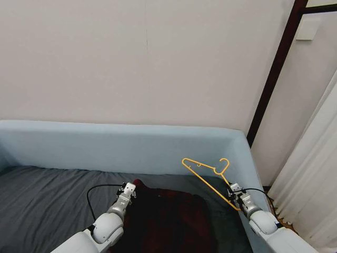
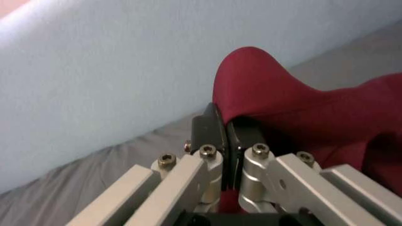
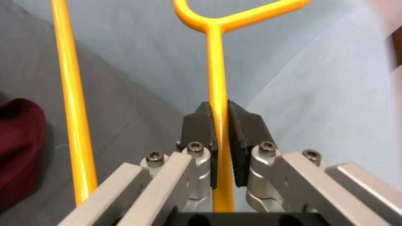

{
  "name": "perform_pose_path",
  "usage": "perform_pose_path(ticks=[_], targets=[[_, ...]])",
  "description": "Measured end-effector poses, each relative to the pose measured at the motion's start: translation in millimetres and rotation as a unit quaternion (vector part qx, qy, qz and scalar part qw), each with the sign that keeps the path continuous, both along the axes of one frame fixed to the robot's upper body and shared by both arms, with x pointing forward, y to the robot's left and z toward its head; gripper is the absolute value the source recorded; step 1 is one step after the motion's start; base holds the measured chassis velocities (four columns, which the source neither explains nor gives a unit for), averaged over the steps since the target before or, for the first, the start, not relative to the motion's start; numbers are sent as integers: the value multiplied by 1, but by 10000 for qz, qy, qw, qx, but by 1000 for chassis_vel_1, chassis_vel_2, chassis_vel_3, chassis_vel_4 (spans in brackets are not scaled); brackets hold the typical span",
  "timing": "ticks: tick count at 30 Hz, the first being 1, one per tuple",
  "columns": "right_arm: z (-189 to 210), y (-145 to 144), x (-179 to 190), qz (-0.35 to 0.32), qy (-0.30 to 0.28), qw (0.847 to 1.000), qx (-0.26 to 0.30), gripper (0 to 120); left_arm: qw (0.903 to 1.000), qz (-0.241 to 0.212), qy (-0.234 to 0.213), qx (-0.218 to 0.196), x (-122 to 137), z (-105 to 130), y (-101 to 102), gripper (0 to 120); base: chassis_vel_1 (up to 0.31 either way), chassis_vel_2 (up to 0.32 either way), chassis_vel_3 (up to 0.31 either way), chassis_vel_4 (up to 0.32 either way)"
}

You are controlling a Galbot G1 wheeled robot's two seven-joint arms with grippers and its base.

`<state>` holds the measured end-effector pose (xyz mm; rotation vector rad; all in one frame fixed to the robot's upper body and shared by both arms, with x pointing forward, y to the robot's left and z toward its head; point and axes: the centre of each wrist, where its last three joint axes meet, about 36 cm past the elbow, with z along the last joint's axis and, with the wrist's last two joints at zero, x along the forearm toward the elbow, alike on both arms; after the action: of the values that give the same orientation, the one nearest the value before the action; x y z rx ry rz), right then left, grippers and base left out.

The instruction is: Pick up the clothes from the sofa and hang them on the clothes hanger.

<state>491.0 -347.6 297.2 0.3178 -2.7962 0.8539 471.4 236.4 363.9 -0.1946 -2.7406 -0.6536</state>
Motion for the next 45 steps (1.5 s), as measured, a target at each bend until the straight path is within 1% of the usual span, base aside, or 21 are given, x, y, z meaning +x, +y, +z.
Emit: perform_pose_path(ticks=[1, 3, 5, 7, 9, 10, 15, 16, 18, 21, 22, 26, 27, 30, 36, 41, 45], targets=[[2, -1, -8, 60, -81, 9999, -91, 5, 10000, -16, -41, 9, 2, 4, 0, 0, 0, 0, 0, 0], [8, -5, -29, 307, -318, 9983, -368, 5, 9998, -102, -144, 32, 5, 19, 0, 0, 0, 0, 0, 0], [10, -5, -34, 369, -378, 9976, -446, 5, 9998, -129, -160, 37, 6, 23, 0, 0, 0, 0, 0, 0], [18, -5, -52, 565, -604, 9944, -662, 5, 9995, -239, -203, 55, 8, 41, -1, 0, 0, 0, 0, 0], [24, -4, -67, 721, -795, 9908, -829, 5, 9992, -329, -201, 110, 8, 52, -1, 0, 0, 0, 0, 0], [24, -4, -67, 721, -795, 9908, -829, 5, 9992, -329, -201, 110, 8, 52, -1, 0, 0, 0, 0, 0], [16, 2, -107, 1157, -954, 9823, -1118, 5, 9986, -454, -92, 240, 4, 68, -3, 0, 0, 0, 0, 0], [16, 2, -107, 1157, -954, 9823, -1118, 5, 9986, -454, -92, 240, 4, 68, -3, 0, 0, 0, 0, 0], [6, 6, -128, 1383, -924, 9788, -1194, 5, 9985, -469, -19, 273, 4, 71, -7, 0, 0, 0, 0, 0], [2, 19, -149, 1647, -936, 9748, -1179, 5, 9982, -483, 60, 339, 4, 74, -15, 0, 0, 0, 0, 0], [2, 19, -149, 1647, -936, 9748, -1179, 5, 9982, -483, 60, 339, 4, 74, -15, 0, 0, 0, 0, 0], [6, 41, -158, 1951, -1119, 9680, -1110, 5, 9976, -496, 147, 452, 8, 81, -27, 0, 0, 0, 0, 0], [6, 41, -158, 1951, -1119, 9680, -1110, 5, 9976, -496, 147, 452, 8, 81, -27, 0, 0, 0, 0, 0], [6, 54, -157, 2055, -1220, 9651, -1071, 5, 9972, -481, 237, 527, 7, 89, -38, 0, 0, 0, 0, 0], [5, 66, -143, 1976, -1313, 9663, -1002, 5, 9964, -475, 313, 631, 2, 98, -48, 0, 0, 0, 0, 0], [-4, 80, -129, 1789, -1334, 9701, -949, 5, 9960, -480, 354, 667, -3, 110, -61, 0, 0, 0, 0, 0], [-9, 82, -126, 1744, -1302, 9710, -985, 5, 9958, -451, 387, 690, -7, 114, -67, 0, 0, 0, 0, 0]])
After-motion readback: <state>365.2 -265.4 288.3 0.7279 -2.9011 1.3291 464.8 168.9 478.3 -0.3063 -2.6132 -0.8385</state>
